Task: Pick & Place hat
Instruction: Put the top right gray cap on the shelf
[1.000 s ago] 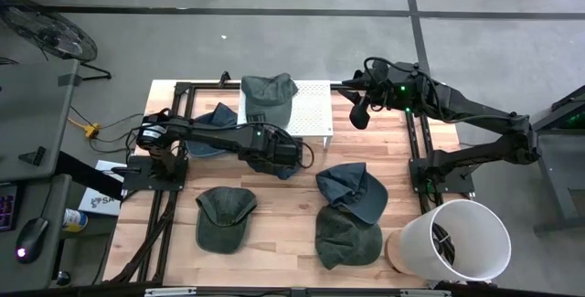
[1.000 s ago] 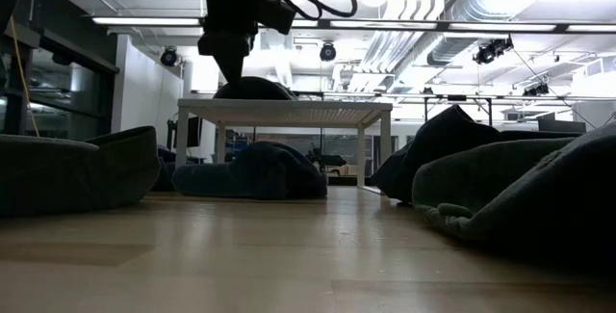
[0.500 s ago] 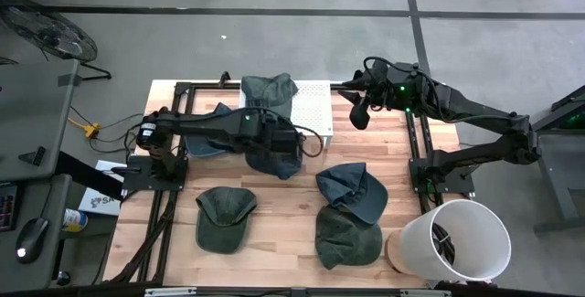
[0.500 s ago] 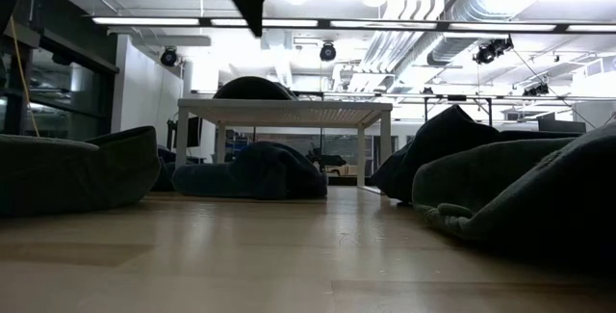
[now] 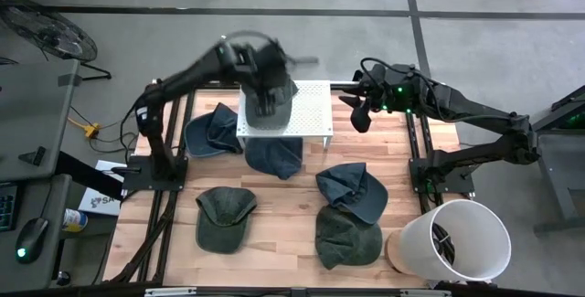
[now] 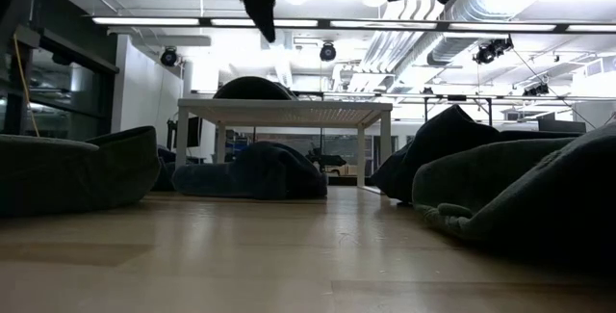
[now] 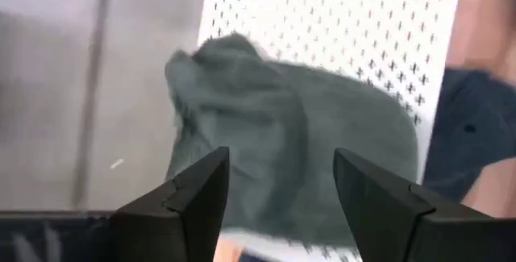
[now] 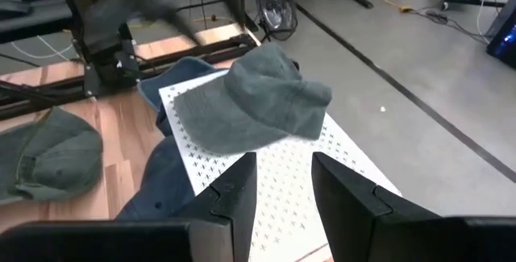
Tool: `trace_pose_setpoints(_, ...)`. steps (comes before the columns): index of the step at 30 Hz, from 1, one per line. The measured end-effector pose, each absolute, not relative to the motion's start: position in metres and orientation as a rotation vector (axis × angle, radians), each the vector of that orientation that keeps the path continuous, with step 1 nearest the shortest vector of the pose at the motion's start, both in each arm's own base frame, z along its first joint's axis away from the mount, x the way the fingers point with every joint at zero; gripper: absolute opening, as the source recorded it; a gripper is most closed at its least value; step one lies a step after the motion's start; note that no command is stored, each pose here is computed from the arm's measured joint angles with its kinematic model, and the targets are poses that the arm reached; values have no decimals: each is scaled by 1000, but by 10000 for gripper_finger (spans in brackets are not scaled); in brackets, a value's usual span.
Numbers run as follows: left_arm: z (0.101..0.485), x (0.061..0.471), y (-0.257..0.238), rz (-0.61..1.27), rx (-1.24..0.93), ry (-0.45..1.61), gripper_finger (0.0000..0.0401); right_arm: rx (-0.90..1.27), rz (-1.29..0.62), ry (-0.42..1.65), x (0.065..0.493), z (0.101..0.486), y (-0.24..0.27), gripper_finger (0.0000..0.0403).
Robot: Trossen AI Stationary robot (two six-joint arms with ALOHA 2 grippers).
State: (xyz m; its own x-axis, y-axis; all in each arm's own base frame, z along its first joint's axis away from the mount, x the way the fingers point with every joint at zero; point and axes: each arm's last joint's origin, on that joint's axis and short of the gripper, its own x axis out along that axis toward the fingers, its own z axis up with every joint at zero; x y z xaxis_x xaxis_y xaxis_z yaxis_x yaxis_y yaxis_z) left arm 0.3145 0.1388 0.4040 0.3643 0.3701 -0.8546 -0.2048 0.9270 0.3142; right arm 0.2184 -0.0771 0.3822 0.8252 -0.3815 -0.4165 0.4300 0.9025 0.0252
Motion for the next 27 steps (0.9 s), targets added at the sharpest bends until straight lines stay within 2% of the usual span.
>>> trace_pose_setpoints(5, 407, 288, 198, 333, 75, 1043, 221, 131, -434, 454, 217, 379, -77, 114)
trace_pose_setpoints(12, 396, 259, 254, 295, -64, 980, 221, 138, -435, 518, 214, 373, -76, 114)
trace_pose_setpoints(17, 372, 257, 280, 239, -145, 991, 221, 155, -442, 532, 213, 372, -75, 114)
trace_pose_setpoints(27, 326, 279, 305, 184, -136, 1086, 221, 192, -463, 556, 211, 369, -75, 114)
